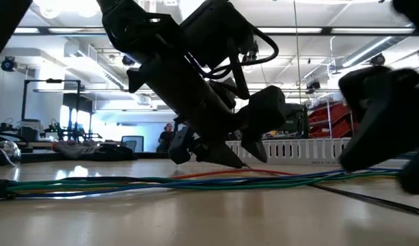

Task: Ziptie cables
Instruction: Wrap the cables together using the zip tie

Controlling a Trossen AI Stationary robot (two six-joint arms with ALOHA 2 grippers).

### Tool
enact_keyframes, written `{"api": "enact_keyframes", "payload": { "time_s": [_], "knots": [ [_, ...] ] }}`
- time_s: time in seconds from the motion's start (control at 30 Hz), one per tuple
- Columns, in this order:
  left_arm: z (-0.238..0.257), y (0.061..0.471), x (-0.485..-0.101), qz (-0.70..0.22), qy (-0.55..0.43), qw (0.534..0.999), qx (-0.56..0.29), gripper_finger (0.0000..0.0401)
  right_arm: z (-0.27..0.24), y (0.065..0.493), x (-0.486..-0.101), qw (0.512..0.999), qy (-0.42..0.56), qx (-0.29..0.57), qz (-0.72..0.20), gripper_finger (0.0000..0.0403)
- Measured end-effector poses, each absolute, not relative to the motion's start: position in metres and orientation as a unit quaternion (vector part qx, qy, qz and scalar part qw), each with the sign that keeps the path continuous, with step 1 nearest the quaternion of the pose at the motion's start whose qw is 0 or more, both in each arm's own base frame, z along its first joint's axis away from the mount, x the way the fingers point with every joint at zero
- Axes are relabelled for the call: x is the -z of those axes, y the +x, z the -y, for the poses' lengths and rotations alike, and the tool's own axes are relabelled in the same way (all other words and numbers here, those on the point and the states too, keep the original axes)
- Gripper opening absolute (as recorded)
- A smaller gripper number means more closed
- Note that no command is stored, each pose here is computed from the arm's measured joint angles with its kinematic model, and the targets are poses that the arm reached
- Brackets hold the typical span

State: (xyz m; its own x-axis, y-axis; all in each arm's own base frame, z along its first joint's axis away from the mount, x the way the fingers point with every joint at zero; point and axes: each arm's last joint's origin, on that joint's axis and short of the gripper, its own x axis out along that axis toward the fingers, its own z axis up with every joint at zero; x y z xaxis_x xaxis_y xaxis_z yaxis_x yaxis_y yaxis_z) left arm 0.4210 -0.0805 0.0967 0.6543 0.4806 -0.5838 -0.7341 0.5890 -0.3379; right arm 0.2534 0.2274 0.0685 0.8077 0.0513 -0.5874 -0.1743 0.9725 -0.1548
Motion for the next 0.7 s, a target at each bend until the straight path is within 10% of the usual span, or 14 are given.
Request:
{"api": "enact_keyframes", "payload": {
  "time_s": [0.3,0.7],
  "knots": [
    [0.0800,0.4190,-0.0947,-0.220,-0.281,0.863,-0.358,0.0160,-0.2282,0.2541,-0.0580,0.938,-0.086,-0.084,-0.324,0.0091],
    [0.0854,0.4179,-0.0943,-0.228,-0.233,0.877,-0.352,0.0009,-0.2283,0.2531,-0.0570,0.933,-0.100,-0.098,-0.331,0.0004]
  ]
}}
